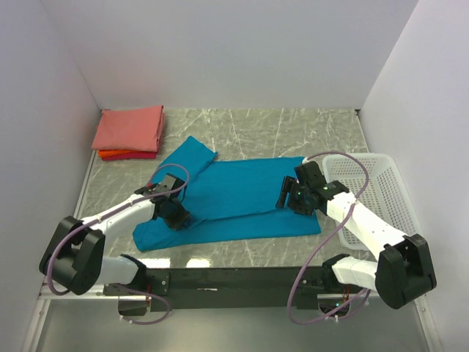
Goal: Fold and stack the t-shirts
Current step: Fold the tshirt
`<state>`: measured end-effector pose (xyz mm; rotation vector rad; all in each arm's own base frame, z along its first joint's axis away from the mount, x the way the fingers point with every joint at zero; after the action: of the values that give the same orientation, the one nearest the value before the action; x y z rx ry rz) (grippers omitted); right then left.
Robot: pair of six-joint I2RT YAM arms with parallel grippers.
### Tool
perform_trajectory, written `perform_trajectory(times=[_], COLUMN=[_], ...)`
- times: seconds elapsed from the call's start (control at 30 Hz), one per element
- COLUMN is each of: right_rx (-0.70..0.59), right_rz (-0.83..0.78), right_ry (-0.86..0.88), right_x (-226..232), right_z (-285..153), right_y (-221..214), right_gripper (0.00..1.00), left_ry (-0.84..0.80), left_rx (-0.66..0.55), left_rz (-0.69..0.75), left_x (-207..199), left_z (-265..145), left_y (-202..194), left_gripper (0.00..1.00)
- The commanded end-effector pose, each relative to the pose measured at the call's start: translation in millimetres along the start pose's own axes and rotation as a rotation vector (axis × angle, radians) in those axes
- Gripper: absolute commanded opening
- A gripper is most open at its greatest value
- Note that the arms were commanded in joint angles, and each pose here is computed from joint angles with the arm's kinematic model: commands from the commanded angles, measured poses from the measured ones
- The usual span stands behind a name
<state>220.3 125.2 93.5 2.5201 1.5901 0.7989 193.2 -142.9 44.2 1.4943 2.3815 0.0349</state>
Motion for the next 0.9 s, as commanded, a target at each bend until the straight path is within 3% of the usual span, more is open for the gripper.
perform_trajectory(times=[0.0, 0.1, 0.13, 0.37, 0.87], right_rx=[-0.025, -0.031, -0.034, -0.035, -0.025], right_rz=[-0.009, -0.007, -0.009, 0.008, 0.017], right_ry=[0.002, -0.008, -0.006, 0.009, -0.014], right_x=[2, 0, 0, 1, -3], right_z=[2, 2, 1, 2, 8], right_y=[5, 6, 6, 4, 3], right_gripper=[0.76, 0.76, 0.76, 0.76, 0.76], left_ry=[-0.027, -0.010, -0.010, -0.045, -0.021], left_rx=[-0.018, -0.041, -0.043, -0.104, -0.094], left_rz=[0.019, 0.024, 0.023, 0.082, 0.227], left_x=[-13, -15, -17, -35, -76], left_z=[-2, -1, -1, -7, 18], left_y=[8, 15, 16, 34, 66], left_gripper=[0.27, 0.03, 0.01, 0.01, 0.01])
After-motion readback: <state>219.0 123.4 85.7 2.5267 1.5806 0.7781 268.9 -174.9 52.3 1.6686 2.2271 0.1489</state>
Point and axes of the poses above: each gripper's point midway between its finger pads, its own z axis out along the fingers, its own x axis along the line the jaws close on, y = z × x, the point moved 2 cm from there along -z, back along the fingers, and after that the axes turned 12 degrees about z, right-handed, at the moved point
